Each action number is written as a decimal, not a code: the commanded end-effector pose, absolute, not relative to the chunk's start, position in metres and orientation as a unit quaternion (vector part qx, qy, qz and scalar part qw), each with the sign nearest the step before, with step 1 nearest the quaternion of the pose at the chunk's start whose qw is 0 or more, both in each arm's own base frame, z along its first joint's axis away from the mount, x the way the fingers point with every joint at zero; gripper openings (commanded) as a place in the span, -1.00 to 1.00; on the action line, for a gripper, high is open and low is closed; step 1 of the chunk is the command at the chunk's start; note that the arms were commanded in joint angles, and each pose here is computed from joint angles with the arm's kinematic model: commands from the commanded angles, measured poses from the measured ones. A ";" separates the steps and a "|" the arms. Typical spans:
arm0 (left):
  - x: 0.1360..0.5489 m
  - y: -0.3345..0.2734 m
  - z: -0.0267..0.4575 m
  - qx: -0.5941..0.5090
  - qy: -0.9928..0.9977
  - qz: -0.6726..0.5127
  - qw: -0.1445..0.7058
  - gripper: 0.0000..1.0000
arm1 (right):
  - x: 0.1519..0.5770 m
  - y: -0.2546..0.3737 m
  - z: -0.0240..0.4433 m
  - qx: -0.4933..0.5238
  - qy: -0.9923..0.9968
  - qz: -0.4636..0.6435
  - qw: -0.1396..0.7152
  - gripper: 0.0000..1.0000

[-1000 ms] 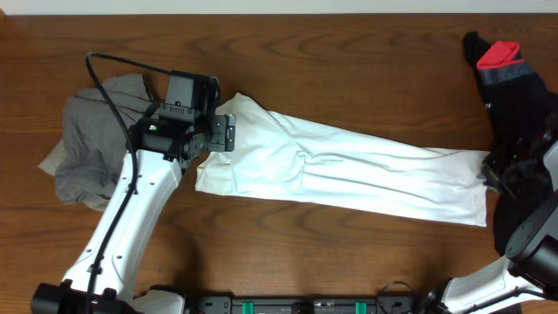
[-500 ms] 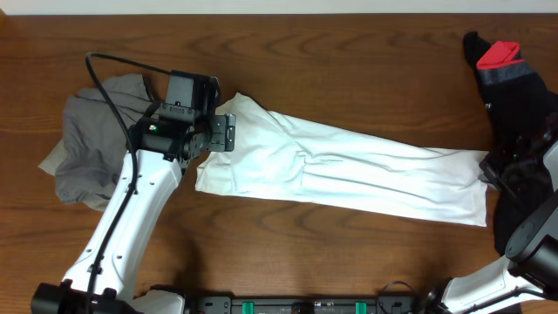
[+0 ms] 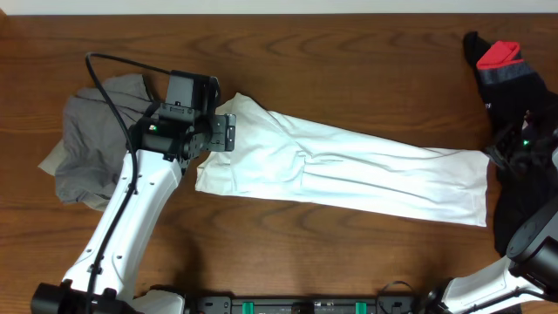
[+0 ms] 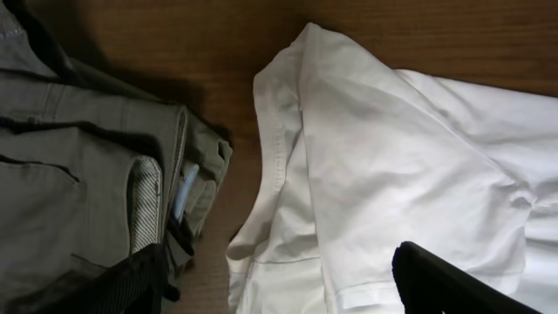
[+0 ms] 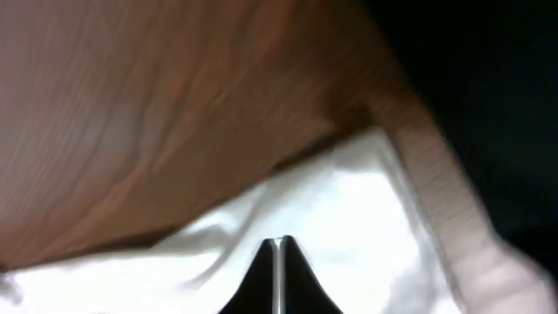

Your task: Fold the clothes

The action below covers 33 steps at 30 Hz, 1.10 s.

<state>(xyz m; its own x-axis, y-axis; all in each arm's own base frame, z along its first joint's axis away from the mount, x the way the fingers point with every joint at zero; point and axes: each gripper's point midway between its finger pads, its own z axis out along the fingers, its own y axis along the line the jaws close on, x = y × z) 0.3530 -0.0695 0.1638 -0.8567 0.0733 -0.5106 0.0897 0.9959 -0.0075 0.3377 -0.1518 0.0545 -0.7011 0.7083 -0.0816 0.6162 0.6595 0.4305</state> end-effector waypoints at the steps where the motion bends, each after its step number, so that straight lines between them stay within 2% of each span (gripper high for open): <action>1: 0.356 -0.068 0.170 0.035 0.961 -0.016 0.272 0.68 | 0.313 -0.156 0.049 0.375 0.910 0.159 0.075 -0.48; 4: 0.357 -0.068 0.170 0.035 0.961 -0.016 0.273 0.68 | 0.288 -0.167 0.035 0.393 0.914 0.092 0.033 -0.21; 10: 0.357 -0.068 0.170 0.035 0.961 -0.016 0.274 0.68 | 0.277 -0.168 0.017 0.414 0.907 0.073 0.025 -0.11; 13: 0.357 -0.068 0.170 0.035 0.961 -0.016 0.275 0.68 | 0.275 -0.166 0.012 0.429 0.900 0.074 0.025 -0.17; 16: 0.358 -0.068 0.171 0.035 0.960 -0.016 0.276 0.68 | 0.272 -0.163 0.007 0.434 0.897 0.076 0.022 -0.34; 18: 0.358 -0.068 0.171 0.035 0.960 -0.016 0.276 0.68 | 0.271 -0.161 0.004 0.437 0.896 0.080 0.021 -0.52; 20: 0.358 -0.068 0.171 0.035 0.960 -0.016 0.276 0.68 | 0.278 -0.158 0.005 0.441 0.892 0.097 0.031 -0.86; 21: 0.358 -0.068 0.171 0.035 0.960 -0.016 0.276 0.68 | 0.283 -0.156 0.007 0.439 0.891 0.108 0.039 -0.97; 27: 0.358 -0.068 0.171 0.035 0.960 -0.016 0.276 0.68 | 0.329 -0.156 0.039 0.380 0.895 0.188 0.138 -0.98; 31: 0.358 -0.068 0.171 0.035 0.960 -0.016 0.276 0.68 | 0.350 -0.169 0.065 0.313 0.910 0.170 0.211 -0.98; 33: 0.358 -0.068 0.171 0.035 0.960 -0.016 0.277 0.68 | 0.352 -0.171 0.067 0.300 0.914 0.162 0.220 -0.97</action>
<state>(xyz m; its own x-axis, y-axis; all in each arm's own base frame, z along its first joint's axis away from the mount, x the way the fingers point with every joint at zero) 0.3548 -0.0699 0.1649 -0.8523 0.0723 -0.5180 0.0897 0.9959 -0.0086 0.3399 -0.1680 0.0409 -0.6933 0.6923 -0.2002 0.5806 0.7012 0.4138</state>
